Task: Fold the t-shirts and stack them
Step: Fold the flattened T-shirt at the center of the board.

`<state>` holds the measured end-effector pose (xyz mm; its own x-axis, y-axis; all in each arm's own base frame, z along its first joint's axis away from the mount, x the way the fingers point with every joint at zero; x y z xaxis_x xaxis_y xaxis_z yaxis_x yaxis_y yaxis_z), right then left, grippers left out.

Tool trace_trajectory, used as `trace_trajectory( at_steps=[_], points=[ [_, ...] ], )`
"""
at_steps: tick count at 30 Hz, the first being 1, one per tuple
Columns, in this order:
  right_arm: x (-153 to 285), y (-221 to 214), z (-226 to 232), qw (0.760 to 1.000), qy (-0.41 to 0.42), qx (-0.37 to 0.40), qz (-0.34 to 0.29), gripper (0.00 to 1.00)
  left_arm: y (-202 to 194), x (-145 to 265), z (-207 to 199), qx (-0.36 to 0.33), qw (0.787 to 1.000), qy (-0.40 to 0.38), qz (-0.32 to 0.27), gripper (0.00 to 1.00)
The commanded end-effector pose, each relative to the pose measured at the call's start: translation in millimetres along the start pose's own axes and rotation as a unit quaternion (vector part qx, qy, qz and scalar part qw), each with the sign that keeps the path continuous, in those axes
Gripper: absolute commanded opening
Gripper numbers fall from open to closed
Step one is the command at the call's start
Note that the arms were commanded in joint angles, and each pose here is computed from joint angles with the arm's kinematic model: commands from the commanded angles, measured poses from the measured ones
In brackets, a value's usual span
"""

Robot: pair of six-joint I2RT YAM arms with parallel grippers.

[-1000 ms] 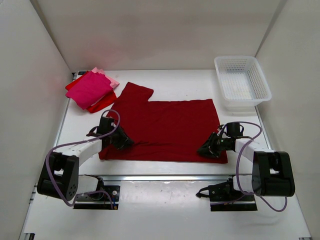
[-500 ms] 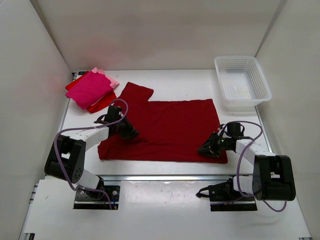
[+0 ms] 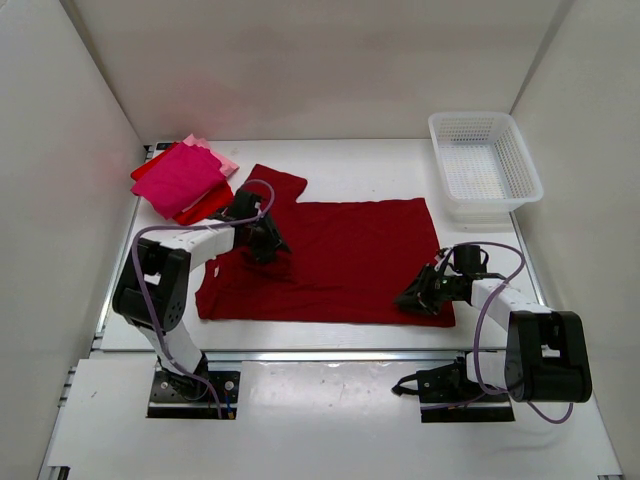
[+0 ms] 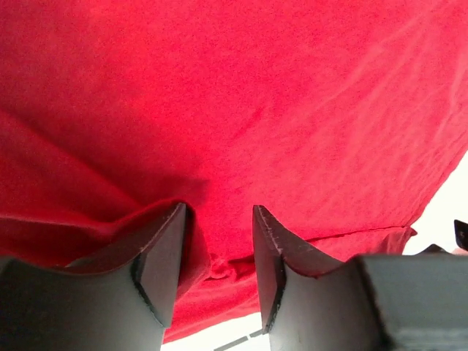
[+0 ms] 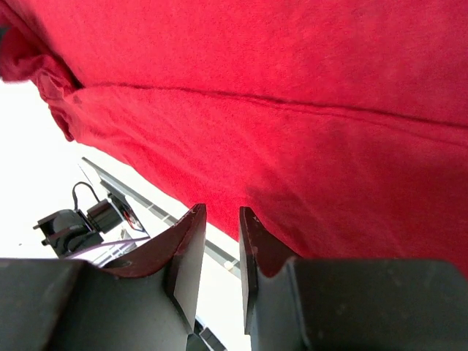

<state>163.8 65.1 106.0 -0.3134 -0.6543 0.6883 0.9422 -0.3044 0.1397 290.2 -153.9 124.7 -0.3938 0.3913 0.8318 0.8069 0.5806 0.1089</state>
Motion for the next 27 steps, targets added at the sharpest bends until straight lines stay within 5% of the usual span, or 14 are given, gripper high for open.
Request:
trace_trajectory(
  at_steps=[1,6,8,12,18,27],
  points=[
    [0.1,0.5,7.8,1.0,0.01,0.021,-0.004,0.22,14.0,14.6,-32.1,-0.038,0.998,-0.033,-0.031,0.53],
    [-2.6,1.7,10.2,1.0,0.011,0.019,0.001,0.22,37.8,40.0,-58.7,-0.049,0.995,-0.069,-0.062,0.51],
    [-3.4,0.8,10.7,1.0,0.012,0.02,0.004,0.22,51.1,61.2,-50.6,-0.037,0.993,-0.079,-0.085,0.43],
    [-3.1,3.0,10.9,1.0,0.014,0.022,0.003,0.22,45.8,93.5,-15.4,-0.013,0.993,-0.077,-0.093,0.01],
    [-3.4,7.4,18.9,0.999,0.023,0.036,0.008,0.16,-6.7,80.6,55.0,0.016,0.999,-0.012,-0.044,0.0],
    [-3.3,4.2,23.0,0.999,0.025,0.042,0.022,0.16,5.1,43.6,57.9,0.047,0.998,-0.003,-0.038,0.0]
  ],
)
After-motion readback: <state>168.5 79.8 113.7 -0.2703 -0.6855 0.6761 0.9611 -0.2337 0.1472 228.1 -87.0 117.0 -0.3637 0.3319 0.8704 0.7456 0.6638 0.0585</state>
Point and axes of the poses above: each gripper's point midway between its finger pads, its own x axis back along the fingers, its own z axis along the line the jaws close on, y = z × x, the point moved 10 cm from there along x, back along the fingers, and after that the axes turned 10 degrees about x, right-handed, at the moved point
